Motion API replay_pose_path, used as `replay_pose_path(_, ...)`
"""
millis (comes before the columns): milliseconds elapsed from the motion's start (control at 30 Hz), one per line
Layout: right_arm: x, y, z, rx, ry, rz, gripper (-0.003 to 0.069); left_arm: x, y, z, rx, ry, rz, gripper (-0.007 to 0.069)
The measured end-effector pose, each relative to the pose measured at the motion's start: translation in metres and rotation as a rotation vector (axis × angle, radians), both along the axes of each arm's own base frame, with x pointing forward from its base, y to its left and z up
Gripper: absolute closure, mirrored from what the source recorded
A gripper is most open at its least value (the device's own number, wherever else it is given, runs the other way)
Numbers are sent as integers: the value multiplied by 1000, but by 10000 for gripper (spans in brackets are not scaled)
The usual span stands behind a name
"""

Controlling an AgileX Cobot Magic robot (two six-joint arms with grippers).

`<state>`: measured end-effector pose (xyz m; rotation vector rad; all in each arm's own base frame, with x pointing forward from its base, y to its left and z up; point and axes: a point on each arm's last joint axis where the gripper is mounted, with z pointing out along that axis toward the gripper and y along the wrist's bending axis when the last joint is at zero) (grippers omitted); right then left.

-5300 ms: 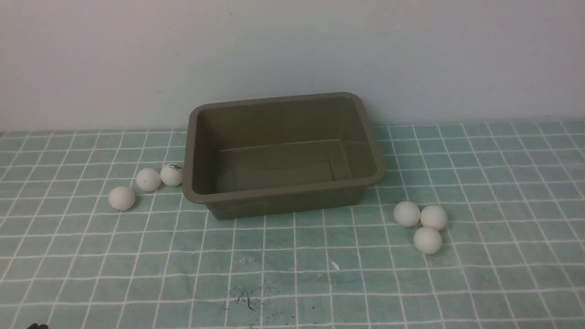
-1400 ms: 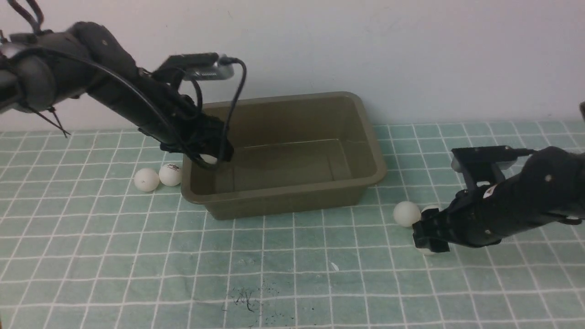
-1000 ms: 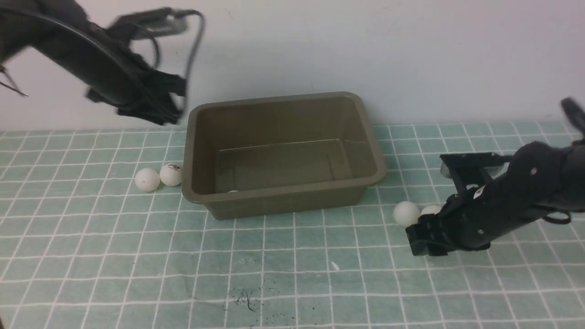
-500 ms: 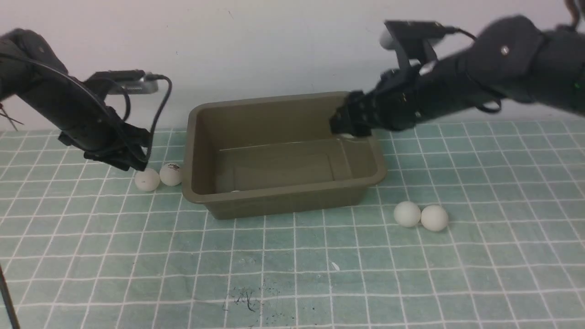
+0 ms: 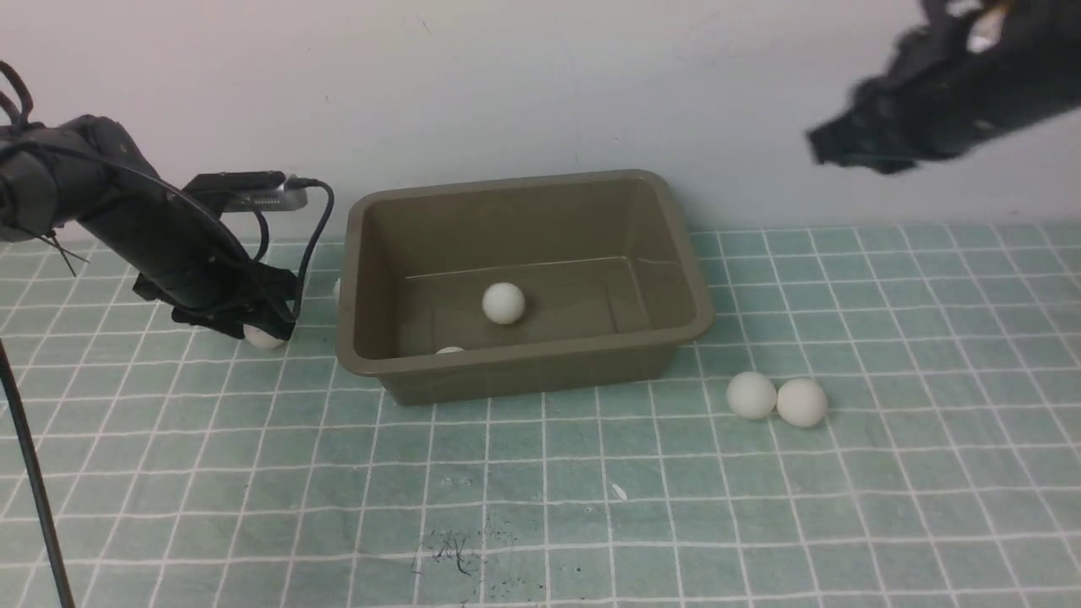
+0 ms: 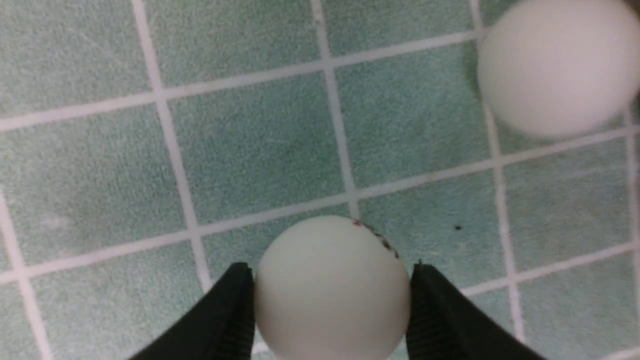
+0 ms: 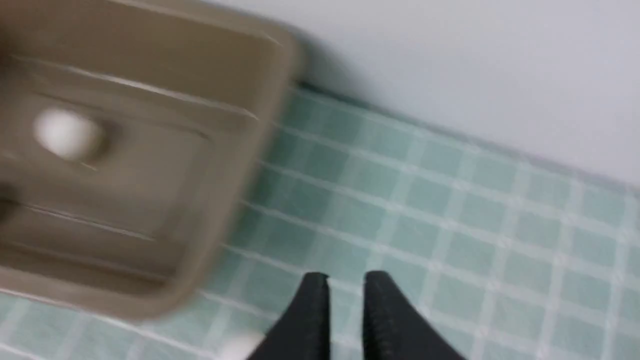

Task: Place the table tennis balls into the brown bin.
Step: 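Reach for and grasp a ping pong ball on the table beside the basket, then drop the ball into the bin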

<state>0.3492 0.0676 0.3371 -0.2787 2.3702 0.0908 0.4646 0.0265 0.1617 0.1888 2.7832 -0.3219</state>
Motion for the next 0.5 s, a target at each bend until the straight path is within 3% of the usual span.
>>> replay_pose_path(100, -5, -28, -33, 69, 131, -130, 657, 0, -1, 25, -4, -7, -27, 281)
replay_pose_path(233, -5, -38, -80, 124, 288, -163, 631, -1, -13, 75, -47, -74, -65, 281)
replay_pose_path(267, 1, -29, -103, 165, 349, -120, 553, -2, -33, 103, -103, -132, -98, 281)
replay_pose_path(333, 7, -19, -118, 184, 367, -73, 471, -3, -54, 118, -146, -174, -136, 281)
replay_pose_path(500, 23, -4, -160, 177, 393, -38, 188, -5, -125, 107, -167, -164, -279, 270)
